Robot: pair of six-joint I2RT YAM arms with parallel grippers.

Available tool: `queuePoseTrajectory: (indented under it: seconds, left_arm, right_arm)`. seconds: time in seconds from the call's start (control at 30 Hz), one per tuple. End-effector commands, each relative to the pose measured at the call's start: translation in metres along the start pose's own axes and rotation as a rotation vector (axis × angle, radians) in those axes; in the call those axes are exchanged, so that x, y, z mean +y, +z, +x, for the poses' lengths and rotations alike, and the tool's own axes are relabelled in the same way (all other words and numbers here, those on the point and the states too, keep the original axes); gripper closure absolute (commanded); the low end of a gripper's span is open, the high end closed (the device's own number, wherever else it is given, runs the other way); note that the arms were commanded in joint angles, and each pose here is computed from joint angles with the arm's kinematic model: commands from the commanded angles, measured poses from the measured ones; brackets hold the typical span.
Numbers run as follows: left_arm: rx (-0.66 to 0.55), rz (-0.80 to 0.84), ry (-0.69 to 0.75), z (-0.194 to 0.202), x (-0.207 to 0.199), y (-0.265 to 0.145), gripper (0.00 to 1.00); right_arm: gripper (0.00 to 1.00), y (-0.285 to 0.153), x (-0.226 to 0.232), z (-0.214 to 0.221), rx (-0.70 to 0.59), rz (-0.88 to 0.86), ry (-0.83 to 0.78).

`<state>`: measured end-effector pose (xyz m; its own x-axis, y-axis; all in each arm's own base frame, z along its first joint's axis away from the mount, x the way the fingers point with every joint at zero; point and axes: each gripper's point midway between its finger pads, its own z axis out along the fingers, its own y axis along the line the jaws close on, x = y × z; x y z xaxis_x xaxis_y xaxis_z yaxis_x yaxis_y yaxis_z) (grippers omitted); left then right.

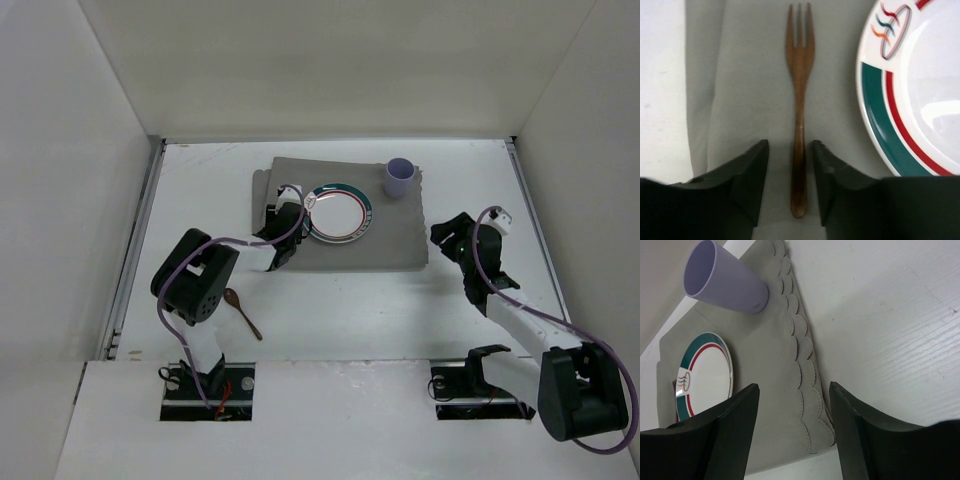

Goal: Set the dinner table for one person

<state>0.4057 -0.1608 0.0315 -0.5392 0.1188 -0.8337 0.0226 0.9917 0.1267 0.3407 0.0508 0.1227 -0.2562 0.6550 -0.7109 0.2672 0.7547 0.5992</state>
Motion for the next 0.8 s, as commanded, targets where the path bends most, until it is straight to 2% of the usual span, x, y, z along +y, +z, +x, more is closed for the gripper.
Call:
queuePoseTrajectory:
  seconds: [0.0, 0.13, 0.27, 0.3, 0.4, 0.43, 0.53, 0.63, 0.77]
  left_arm:
    - [-0.036, -0.052, -0.005, -0.011, 0.008, -0.010, 0.53]
    - [-0.099, -0.021, -0.052, -0.032, -0.001, -0.034, 0.39]
    - [-0.203, 0.038, -0.135, -0.058, -0.011, -0.078, 0.36]
    - [-0.243, 0.055, -0.179, -0.068, -0.011, -0.095, 0.36]
    - [-0.350, 0.111, -0.313, -0.090, -0.002, -0.148, 0.37]
    - [-0.386, 0.123, -0.373, -0.097, 0.006, -0.167, 0.38]
    - [-0.471, 0.109, -0.539, -0.109, 0.040, -0.211, 0.38]
    - [-0.554, 0.061, -0.682, -0.117, 0.081, -0.244, 0.38]
    - [-0.618, 0.048, -0.777, -0.127, 0.111, -0.275, 0.38]
  right_arm:
    - [0.35, -0.001, 0.030, -0.028, -0.082, -0.084, -0.003]
    - [0.35, -0.002, 0.036, -0.026, -0.079, -0.100, -0.018]
    - [0.37, -0.005, 0.045, -0.024, -0.082, -0.119, -0.050]
    - [0.40, -0.006, 0.049, -0.023, -0.081, -0.125, -0.060]
    - [0.61, -0.013, 0.073, -0.010, -0.045, -0.185, -0.106]
    - [0.71, -0.018, 0.089, 0.001, -0.013, -0.229, -0.135]
    - [0.81, -0.042, 0.134, 0.043, 0.099, -0.349, -0.197]
    - [0.80, -0.075, 0.188, 0.095, 0.207, -0.481, -0.256]
    - [0.72, -0.108, 0.249, 0.175, 0.337, -0.593, -0.381]
